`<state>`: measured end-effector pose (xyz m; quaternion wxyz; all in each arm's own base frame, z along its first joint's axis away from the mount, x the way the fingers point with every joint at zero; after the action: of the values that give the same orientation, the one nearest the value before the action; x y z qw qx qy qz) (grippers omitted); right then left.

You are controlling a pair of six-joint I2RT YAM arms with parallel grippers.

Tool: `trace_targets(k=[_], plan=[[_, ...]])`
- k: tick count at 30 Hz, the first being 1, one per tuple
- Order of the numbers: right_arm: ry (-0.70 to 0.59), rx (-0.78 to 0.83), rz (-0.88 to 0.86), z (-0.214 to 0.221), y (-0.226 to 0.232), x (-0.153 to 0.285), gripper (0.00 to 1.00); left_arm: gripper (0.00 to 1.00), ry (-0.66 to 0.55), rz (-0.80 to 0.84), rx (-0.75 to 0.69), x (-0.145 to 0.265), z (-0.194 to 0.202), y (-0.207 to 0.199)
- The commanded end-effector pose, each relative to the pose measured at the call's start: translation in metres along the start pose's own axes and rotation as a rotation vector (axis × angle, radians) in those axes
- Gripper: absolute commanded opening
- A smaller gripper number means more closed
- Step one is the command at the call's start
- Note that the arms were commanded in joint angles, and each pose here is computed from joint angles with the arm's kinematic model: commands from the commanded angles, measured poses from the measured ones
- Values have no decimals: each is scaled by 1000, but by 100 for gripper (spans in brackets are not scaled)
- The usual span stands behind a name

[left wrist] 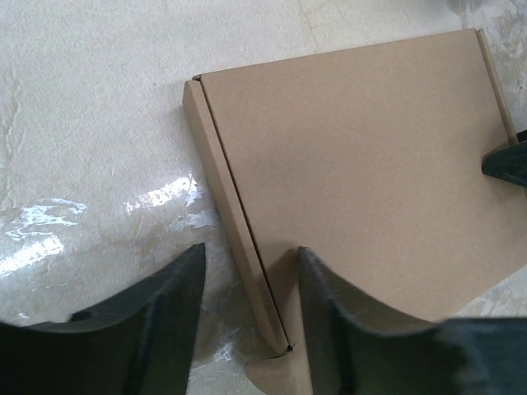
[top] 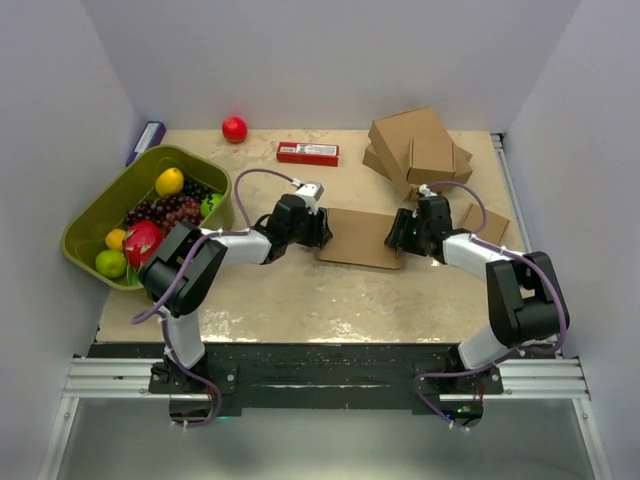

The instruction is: Fold the paper box

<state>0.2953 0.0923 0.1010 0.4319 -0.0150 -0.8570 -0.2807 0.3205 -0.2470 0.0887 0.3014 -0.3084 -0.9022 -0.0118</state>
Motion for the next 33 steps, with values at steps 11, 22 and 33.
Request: trace_targets(k=[11,22,33], plan=[[54,-45,-65,-10,2,12,73,80,-148,82,44,58,-53,6],[123,-90,-262,-12,-6,-4,77,87,-250,135,10,134,-108,4],[192,-126,-260,3,-16,-16,50,87,-175,169,-81,126,-105,11]])
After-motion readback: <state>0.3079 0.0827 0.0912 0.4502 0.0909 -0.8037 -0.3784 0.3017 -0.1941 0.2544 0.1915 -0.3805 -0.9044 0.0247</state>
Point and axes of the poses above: each gripper's point midway between its finger pads, its own x axis back along the fingers, its own y axis along the line the jaws close on, z = x × y, the point moved 9 cm from there along x, back along the fingers, and after that the axes turned 13 degrees about -x, right-handed, at the moved point
